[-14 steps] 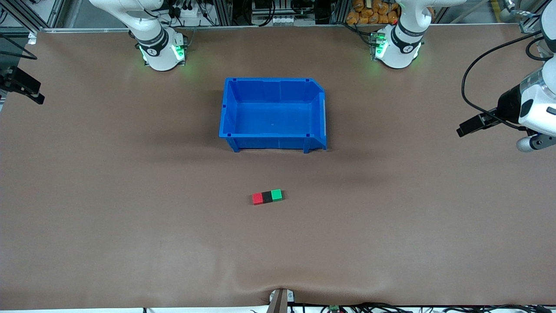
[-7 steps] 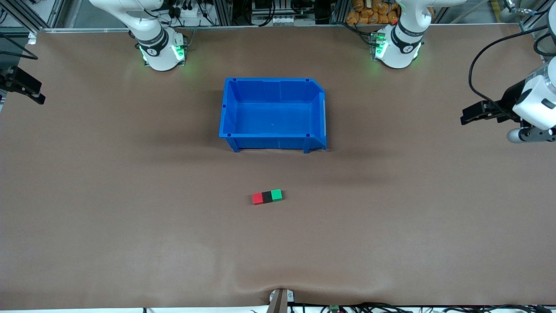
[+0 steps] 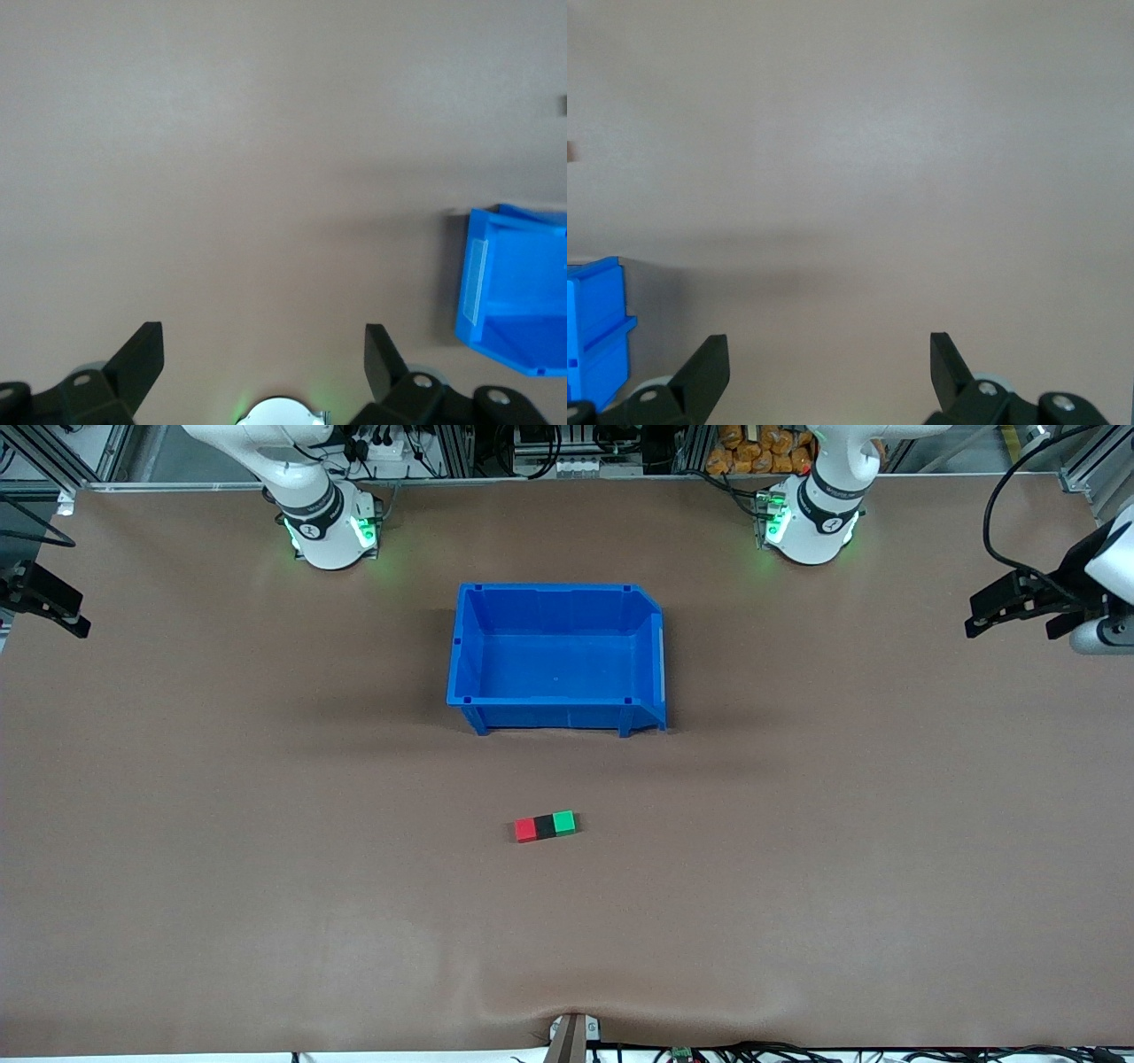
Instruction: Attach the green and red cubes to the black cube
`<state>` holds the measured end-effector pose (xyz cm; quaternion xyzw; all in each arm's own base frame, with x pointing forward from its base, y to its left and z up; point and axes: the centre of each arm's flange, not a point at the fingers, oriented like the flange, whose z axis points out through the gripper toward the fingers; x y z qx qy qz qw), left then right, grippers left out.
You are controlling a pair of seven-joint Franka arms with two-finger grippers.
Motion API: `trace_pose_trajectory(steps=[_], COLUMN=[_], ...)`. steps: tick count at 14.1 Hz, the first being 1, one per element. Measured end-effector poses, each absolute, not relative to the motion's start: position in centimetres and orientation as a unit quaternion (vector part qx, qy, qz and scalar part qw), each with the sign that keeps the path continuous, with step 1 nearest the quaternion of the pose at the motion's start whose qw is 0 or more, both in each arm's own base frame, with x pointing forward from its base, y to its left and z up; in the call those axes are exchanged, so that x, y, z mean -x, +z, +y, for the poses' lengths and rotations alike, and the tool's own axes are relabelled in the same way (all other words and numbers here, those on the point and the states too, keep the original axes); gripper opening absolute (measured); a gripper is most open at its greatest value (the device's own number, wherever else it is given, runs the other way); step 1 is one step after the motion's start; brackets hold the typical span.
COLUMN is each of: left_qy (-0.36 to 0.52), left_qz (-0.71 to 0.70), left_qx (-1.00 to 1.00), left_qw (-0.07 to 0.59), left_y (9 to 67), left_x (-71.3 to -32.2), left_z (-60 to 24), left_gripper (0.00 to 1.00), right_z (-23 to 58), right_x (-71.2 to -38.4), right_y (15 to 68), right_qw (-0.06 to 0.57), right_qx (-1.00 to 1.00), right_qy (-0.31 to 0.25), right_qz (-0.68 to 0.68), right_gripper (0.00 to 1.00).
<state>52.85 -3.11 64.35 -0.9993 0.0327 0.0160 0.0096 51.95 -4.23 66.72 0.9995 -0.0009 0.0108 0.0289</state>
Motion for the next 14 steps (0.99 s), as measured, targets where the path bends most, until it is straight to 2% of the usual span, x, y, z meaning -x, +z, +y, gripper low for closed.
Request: trace_pose_trajectory(steps=[14], left_qy=[0.021], left_qz=[0.064], left_qx=[0.998], left_qw=[0.013], left_y=[63.7], left_x=[-53.7], left_z=[-4.5], left_gripper=[1.00], right_z=[-5.4], right_x=[-51.9], right_y=[66.5], right_qw=[0.028], right_qx=[-0.999], right_qy=[0.008], right_qz=[-0.012], right_gripper=[1.00])
